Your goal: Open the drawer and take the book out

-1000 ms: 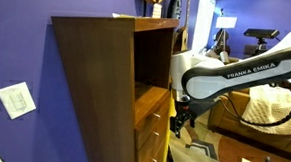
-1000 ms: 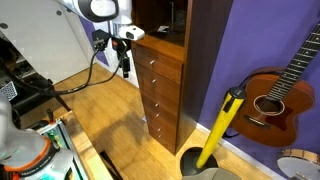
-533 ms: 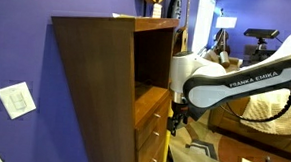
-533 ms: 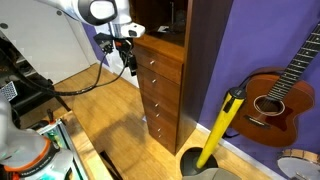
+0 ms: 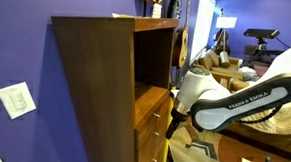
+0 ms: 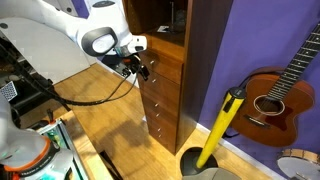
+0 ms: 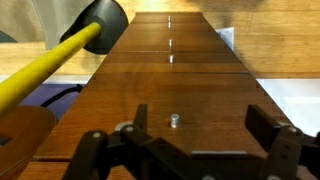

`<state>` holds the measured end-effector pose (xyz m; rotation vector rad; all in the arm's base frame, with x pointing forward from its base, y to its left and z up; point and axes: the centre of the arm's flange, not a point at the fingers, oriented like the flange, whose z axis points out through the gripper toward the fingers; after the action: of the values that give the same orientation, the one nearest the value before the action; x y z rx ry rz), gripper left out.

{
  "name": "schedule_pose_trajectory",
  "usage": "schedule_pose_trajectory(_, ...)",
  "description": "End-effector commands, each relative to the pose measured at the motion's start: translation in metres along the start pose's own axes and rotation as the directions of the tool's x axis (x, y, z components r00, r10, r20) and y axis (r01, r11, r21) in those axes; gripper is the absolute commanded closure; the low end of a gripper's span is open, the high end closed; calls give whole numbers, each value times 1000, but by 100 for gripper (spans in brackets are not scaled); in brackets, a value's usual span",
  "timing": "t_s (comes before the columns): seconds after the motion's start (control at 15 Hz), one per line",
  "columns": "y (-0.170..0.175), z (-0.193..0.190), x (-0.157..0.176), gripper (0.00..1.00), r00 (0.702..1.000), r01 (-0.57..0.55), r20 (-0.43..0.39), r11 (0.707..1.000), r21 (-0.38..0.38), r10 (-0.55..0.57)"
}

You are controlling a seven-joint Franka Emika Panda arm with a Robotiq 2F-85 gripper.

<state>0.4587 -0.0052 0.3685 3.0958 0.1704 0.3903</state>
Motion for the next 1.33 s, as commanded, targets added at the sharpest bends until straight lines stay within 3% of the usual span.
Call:
schedule_pose_trajectory(0.0, 6, 26, -14, 0, 994, 108, -35, 993, 38, -107)
schedule_pose_trajectory(0.07, 8, 33, -13, 0, 997, 74, 10, 997, 11, -75)
schedule_pose_trajectory(0.13, 3, 17, -9, 0, 998, 68, -10, 998, 14, -68)
schedule_pose_trajectory(0.47, 4, 28, -13, 0, 998, 67, 16, 998, 17, -67)
schedule_pose_trajectory(1.27, 10, 56, 5, 0, 996, 39, -83, 999, 3, -39)
